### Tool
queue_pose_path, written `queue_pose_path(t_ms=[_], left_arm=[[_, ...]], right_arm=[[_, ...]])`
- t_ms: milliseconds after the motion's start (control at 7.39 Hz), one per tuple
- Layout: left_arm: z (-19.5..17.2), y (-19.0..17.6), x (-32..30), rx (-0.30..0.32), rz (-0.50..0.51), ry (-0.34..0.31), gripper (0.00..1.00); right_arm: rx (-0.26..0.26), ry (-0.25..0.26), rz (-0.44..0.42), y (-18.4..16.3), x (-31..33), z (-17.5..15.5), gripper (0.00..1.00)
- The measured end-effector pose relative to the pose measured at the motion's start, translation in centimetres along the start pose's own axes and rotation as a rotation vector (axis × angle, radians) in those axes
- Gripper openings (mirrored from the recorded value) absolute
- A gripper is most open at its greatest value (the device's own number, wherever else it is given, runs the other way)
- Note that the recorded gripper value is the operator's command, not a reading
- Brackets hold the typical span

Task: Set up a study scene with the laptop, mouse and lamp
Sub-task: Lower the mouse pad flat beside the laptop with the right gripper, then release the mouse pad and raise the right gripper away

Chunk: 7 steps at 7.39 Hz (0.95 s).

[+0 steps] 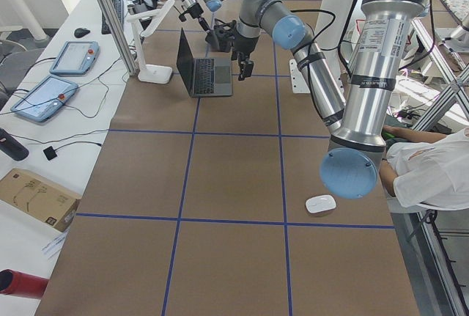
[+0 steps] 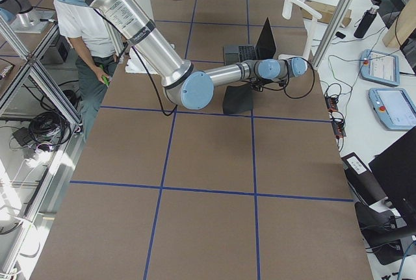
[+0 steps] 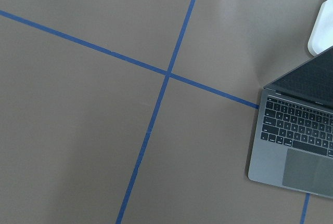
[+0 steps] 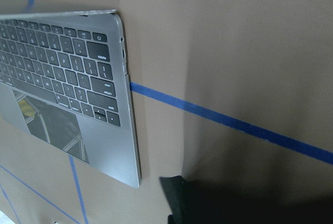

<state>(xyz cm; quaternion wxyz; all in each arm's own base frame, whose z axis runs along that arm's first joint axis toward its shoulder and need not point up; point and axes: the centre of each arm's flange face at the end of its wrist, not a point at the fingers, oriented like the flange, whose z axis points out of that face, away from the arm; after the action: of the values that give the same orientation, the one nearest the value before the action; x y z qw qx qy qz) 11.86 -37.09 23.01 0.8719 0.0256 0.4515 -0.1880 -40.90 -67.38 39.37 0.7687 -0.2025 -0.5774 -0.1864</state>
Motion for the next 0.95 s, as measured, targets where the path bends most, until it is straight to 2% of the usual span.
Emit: queue_pose_path(t_ms=[541,948], left_arm=[[-0.2,0.1,0.0,0.002,0.002,0.004,0.99],[-0.4,0.2,0.1,0.004,-0.013,0.009,0.99]], right_arm=[[0.021,-0.003,-0.03,-0.4,-1.1,-1.3,0.67],[0.065,-0.006,-0.031,-0.3,-0.6,-4.7,0.62]])
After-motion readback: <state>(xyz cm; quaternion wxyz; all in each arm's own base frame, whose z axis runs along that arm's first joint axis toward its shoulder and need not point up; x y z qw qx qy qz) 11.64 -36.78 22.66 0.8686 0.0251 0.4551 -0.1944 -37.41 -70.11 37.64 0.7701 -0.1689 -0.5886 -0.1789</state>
